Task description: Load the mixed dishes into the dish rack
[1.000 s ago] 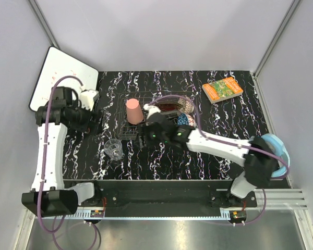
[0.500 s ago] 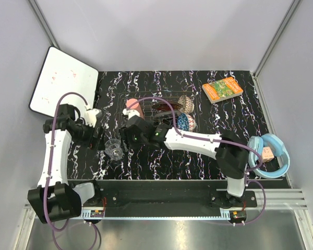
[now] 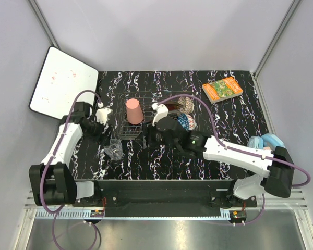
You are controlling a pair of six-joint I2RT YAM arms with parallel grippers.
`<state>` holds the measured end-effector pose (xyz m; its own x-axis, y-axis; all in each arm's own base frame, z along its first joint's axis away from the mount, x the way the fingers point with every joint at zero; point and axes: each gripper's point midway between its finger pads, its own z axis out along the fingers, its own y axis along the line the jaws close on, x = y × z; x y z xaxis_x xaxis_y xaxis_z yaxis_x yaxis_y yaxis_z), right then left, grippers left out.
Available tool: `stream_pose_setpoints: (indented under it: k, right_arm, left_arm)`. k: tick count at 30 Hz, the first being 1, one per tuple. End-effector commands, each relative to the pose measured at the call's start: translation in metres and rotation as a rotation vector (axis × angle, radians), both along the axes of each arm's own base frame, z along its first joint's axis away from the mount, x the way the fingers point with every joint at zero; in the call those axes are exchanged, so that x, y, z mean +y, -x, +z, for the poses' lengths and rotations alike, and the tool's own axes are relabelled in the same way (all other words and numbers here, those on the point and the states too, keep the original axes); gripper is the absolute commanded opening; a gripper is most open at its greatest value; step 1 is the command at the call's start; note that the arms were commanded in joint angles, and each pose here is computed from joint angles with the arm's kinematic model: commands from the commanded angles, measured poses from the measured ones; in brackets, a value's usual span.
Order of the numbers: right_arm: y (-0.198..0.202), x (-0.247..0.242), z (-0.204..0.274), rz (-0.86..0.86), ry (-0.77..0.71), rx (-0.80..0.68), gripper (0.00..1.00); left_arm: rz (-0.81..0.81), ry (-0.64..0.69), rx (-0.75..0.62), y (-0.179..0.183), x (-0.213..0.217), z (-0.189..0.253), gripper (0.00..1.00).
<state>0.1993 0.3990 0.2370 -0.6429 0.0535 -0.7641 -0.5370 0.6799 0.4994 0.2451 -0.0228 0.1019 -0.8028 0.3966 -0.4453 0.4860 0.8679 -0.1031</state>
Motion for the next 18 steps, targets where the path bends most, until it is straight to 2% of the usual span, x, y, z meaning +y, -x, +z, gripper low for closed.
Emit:
stream_pose_setpoints:
  k: [1, 3, 4, 7, 8, 10, 11, 14, 17, 18]
  right_arm:
    - [-0.005, -0.013, 0.008, -0.068, -0.041, -0.024, 0.60]
    - [-0.004, -0.019, 0.010, -0.083, -0.047, -0.028, 0.60]
    - [-0.003, -0.021, 0.011, -0.085, -0.053, -0.028, 0.60]
    - [-0.003, -0.028, 0.008, -0.101, -0.053, -0.026, 0.60]
    - [-0.003, -0.030, 0.008, -0.109, -0.053, -0.028, 0.59]
    - [-0.002, -0.032, 0.003, -0.113, -0.046, -0.023, 0.59]
    - [-0.002, -0.033, 0.005, -0.115, -0.052, -0.025, 0.59]
    - [-0.002, -0.036, 0.001, -0.118, -0.043, -0.026, 0.59]
    - [-0.002, -0.036, 0.001, -0.115, -0.038, -0.032, 0.60]
    - [-0.003, -0.036, 0.002, -0.114, -0.035, -0.036, 0.59]
  left_arm:
    - [-0.012, -0.067, -0.029, -0.012, 0.003, -0.025, 0.76]
    - [-0.025, -0.069, -0.006, -0.010, 0.001, -0.033, 0.72]
    - [-0.033, -0.067, 0.009, -0.009, 0.000, -0.038, 0.61]
    - [-0.044, -0.054, 0.029, -0.008, -0.003, -0.044, 0.45]
    - [-0.068, -0.056, 0.032, -0.007, -0.009, -0.045, 0.37]
    - [-0.081, -0.051, 0.045, -0.006, -0.013, -0.047, 0.29]
    - [-0.083, -0.050, 0.044, -0.006, -0.014, -0.047, 0.18]
    - [-0.091, -0.043, 0.028, -0.006, -0.015, -0.038, 0.00]
    - [-0.114, -0.018, 0.000, -0.002, -0.020, -0.012, 0.00]
    - [-0.133, 0.023, 0.001, 0.009, -0.027, 0.002, 0.00]
